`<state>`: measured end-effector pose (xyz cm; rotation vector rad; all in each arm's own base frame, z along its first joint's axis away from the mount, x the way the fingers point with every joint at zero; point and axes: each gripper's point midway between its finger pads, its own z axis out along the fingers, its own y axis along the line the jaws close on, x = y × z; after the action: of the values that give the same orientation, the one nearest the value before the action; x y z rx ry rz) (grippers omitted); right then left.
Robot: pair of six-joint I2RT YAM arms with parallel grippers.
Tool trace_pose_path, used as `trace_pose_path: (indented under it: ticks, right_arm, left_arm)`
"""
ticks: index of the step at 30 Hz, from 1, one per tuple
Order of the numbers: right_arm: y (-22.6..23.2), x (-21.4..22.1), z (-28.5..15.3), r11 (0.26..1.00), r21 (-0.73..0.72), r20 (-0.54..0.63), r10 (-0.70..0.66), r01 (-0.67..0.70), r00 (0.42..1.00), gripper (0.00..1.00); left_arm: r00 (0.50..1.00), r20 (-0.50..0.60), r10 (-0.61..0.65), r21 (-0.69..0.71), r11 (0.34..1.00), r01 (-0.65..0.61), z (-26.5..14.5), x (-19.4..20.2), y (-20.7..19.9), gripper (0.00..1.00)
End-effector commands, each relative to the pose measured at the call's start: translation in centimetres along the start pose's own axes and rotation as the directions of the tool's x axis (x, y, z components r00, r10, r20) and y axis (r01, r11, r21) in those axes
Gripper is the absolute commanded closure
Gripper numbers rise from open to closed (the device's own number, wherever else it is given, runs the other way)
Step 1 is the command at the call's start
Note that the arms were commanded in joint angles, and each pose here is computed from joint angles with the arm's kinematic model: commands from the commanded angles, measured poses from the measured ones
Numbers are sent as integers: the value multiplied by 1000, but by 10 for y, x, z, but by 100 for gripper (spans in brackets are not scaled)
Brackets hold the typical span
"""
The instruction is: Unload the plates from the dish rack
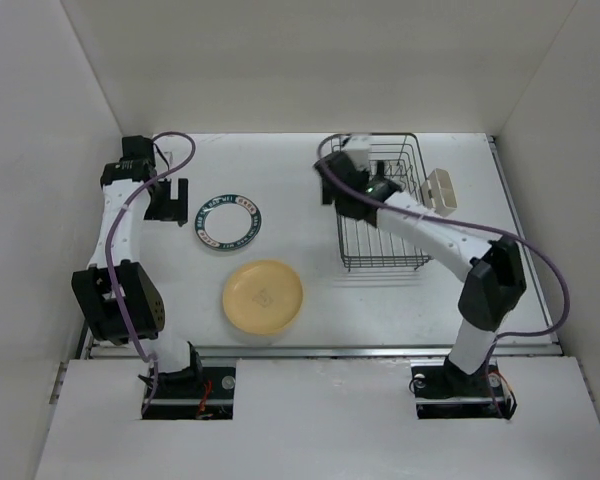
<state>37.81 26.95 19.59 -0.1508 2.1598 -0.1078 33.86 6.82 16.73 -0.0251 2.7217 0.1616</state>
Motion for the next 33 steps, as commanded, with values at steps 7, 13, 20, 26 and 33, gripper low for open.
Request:
trace_pose_path:
  ticks: [7, 13, 20, 26, 33]
  right_arm:
    - [-286, -37, 0, 615, 558, 257, 509, -556, 821, 0]
    - [-368, -23, -27, 471, 574, 343, 604, -669, 720, 0]
    - [-363, -23, -32, 481, 544, 339, 623, -688, 704, 0]
    - [-369, -24, -39, 466, 574, 344, 608, -673, 715, 0]
    - [-358, -19, -30, 523, 549, 284, 616, -651, 735, 0]
  left_arm:
    - [973, 176, -149, -354, 913, 204, -28, -1, 61, 1]
    - [965, 210, -160, -425, 873, 237, -34, -2, 74, 1]
    - [965, 208, -160, -407, 883, 234, -34, -6, 71, 1]
    - [967, 199, -159, -407, 884, 230, -35, -2, 71, 1]
    - [967, 204, -151, -400, 889, 224, -35, -2, 70, 1]
